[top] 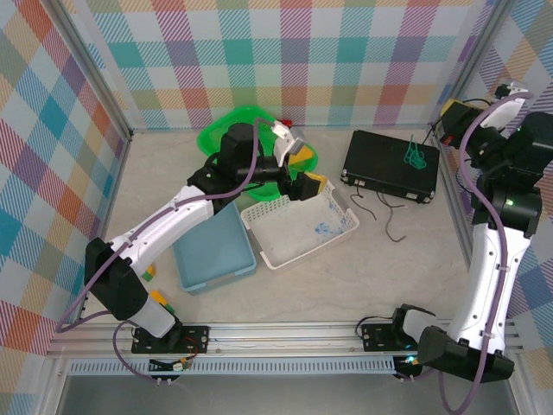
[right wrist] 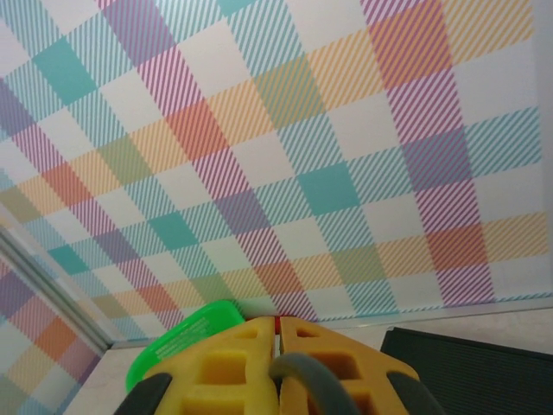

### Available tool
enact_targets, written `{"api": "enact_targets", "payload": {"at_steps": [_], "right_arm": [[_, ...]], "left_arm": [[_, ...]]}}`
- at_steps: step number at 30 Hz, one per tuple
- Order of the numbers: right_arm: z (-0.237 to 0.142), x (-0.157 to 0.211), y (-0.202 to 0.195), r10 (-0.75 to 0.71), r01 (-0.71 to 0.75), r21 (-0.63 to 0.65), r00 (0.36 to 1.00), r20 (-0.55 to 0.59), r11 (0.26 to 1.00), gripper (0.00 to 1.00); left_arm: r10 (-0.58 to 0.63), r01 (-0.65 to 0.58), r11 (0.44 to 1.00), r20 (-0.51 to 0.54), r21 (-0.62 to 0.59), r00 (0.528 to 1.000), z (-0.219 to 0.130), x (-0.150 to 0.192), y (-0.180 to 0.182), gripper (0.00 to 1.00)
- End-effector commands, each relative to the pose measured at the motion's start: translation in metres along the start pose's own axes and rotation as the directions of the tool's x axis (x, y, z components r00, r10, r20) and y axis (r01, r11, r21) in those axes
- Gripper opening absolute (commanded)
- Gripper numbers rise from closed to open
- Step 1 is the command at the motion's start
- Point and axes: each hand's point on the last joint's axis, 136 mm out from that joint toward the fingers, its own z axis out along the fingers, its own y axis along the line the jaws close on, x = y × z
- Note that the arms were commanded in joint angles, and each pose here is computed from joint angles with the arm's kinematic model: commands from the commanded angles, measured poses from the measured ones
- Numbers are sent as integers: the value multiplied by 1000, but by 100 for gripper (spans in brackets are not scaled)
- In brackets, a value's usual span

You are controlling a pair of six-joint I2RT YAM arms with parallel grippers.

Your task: Untangle the cables

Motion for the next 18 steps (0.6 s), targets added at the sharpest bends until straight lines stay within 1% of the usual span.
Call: {"api": "enact_targets", "payload": {"at_steps": [1,5,10,14,18], "right_arm": [[1,-9,31,-27,27,-143,1000,8,989,0],[1,0,43,-28,20,-221,999,-32,975,0],[-2,9,54,-36,18,-291,998,-59,957,0],[-3,15,58,-39,11,-327,996,-79,945,0],[-3,21,60,-41,4,-346,994,-100,938,0]], "left_arm": [[102,-103,994,34,22,994,-5,-20,-14,100],[151,-155,986,59,62,987,3,-26,-16,100],[164,-171,981,70,93,984,25,-30,-8,99],[242,-251,959,79,134,967,45,-29,-23,99],[273,-287,946,108,150,956,61,-36,-37,99]]}}
